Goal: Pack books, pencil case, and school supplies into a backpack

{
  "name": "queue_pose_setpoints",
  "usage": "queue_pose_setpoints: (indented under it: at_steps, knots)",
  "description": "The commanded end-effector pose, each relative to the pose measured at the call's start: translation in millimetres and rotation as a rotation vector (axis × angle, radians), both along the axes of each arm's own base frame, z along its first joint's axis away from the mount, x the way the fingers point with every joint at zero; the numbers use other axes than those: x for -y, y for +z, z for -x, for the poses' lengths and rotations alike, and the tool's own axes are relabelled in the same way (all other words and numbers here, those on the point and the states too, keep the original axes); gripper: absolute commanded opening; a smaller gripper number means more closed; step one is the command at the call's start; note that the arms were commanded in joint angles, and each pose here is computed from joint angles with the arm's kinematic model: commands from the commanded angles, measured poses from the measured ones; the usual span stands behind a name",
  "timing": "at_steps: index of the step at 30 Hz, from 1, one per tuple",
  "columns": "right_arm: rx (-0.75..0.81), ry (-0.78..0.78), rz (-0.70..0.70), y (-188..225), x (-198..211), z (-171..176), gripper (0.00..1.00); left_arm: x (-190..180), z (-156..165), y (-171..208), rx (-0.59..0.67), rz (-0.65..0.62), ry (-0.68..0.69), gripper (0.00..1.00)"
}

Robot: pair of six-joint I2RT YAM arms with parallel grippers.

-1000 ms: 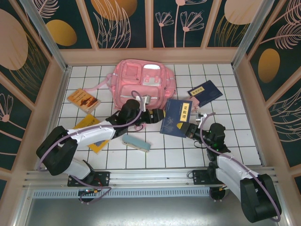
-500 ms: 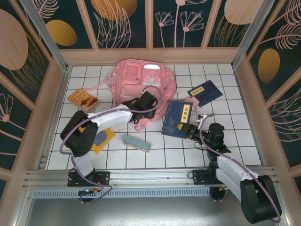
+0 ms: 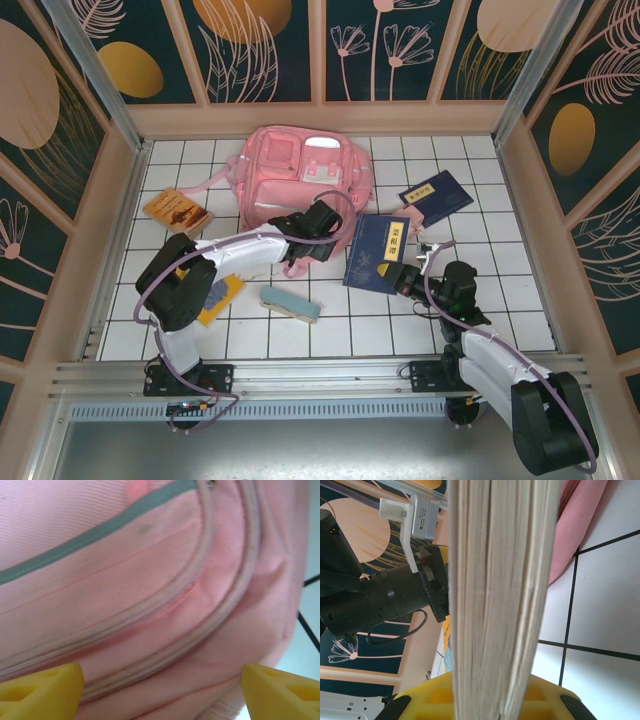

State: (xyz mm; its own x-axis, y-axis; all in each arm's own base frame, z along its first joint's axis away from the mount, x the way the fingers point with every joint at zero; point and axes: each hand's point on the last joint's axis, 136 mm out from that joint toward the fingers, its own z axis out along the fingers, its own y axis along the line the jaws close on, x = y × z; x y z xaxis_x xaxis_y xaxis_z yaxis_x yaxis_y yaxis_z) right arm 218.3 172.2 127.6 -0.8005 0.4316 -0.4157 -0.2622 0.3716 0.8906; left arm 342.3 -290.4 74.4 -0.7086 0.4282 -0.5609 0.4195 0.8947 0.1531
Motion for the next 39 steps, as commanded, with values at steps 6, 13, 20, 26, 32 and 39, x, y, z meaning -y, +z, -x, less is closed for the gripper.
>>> queue_pose_setpoints:
  at_steps: [6, 13, 20, 26, 32, 39]
  knots:
    - [0.083, 0.013, -0.014, 16, 0, -1, 0.00, 13, 5, 4, -0.014, 0.004, -0.071, 0.79]
    - [0.081, 0.013, -0.015, 15, 0, -1, 0.00, 3, -5, -10, 0.000, -0.092, -0.030, 0.60]
    - [0.078, 0.014, -0.014, 14, 1, 0, 0.00, 4, -9, -3, 0.020, -0.094, -0.019, 0.05]
    - [0.079, 0.024, -0.034, 19, -1, 1, 0.00, 15, -19, 45, 0.095, 0.009, 0.009, 0.00]
    - [0.088, 0.054, -0.059, 28, -12, 4, 0.00, 29, -26, 107, 0.171, 0.149, 0.025, 0.00]
    - [0.064, 0.122, -0.090, 35, -43, 1, 0.00, 35, -31, 162, 0.249, 0.267, 0.045, 0.00]
